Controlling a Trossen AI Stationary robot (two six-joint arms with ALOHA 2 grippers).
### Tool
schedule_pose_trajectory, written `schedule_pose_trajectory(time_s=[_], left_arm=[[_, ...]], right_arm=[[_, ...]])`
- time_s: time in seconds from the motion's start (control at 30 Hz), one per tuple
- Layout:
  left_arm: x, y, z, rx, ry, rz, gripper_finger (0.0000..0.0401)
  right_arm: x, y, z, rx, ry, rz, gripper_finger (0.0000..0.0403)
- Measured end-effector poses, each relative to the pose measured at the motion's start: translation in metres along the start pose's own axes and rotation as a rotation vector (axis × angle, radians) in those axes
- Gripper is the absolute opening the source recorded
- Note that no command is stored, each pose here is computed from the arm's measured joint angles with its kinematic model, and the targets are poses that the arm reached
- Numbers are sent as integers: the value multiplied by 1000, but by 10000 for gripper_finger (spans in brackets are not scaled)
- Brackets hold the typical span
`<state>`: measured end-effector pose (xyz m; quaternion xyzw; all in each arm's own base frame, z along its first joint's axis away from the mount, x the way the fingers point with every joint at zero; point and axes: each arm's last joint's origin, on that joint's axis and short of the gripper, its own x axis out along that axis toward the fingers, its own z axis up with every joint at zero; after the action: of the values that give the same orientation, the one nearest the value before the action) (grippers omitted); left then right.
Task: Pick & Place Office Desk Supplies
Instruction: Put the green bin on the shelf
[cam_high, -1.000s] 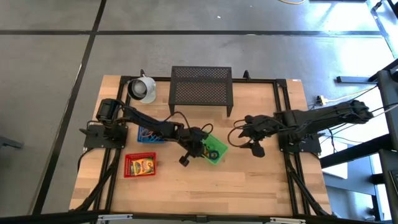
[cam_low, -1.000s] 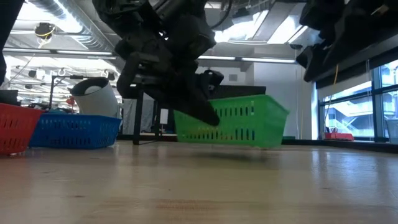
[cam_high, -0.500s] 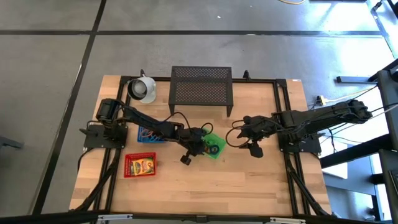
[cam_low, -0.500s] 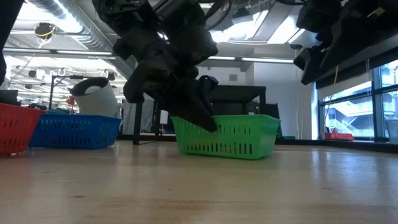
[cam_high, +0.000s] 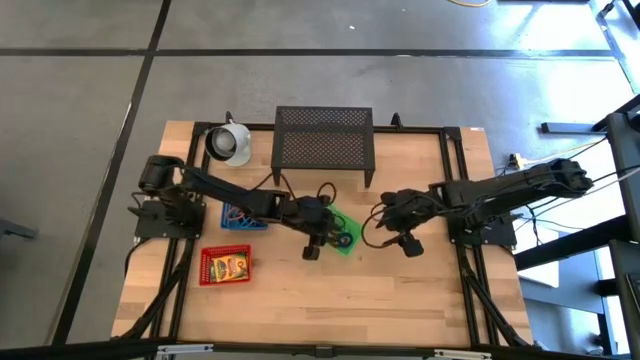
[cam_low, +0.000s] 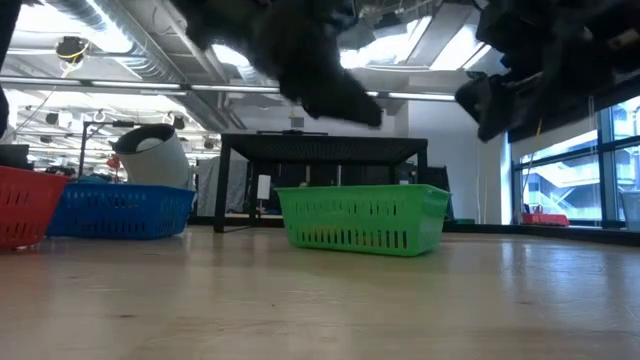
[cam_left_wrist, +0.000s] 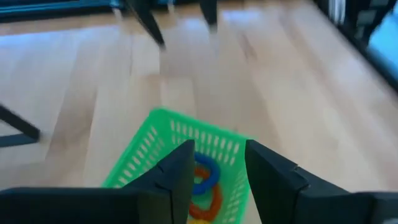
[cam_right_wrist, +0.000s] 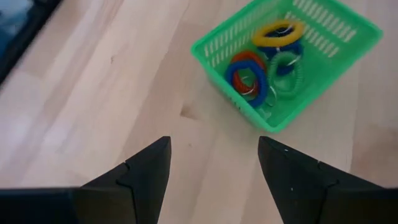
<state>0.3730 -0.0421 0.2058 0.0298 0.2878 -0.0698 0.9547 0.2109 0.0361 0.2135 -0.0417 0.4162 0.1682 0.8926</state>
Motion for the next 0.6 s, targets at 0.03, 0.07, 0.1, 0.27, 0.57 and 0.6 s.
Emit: schedule_pose_trajectory(time_s=[0.03,0.07,0.1,0.27,0.57,0.6], left_arm=[[-5,-1,4,-37,-16,5,136],[-10,-2,9,-78,-34,10,136],[-15,-4,12,-121,-45,16,134],[-34,-10,20,-323,-49,30,126],[-46,-26,22,-467,-24,-4,114],[-47,-29,22,-475,-24,-4,113]], right_arm=[[4,-1,0,-29,10,1,245],[8,-2,1,-60,9,1,245],[13,-3,2,-94,6,1,245],[35,-7,6,-241,-1,-1,245],[69,-14,4,-453,36,-46,245],[72,-15,2,-471,54,-50,245]])
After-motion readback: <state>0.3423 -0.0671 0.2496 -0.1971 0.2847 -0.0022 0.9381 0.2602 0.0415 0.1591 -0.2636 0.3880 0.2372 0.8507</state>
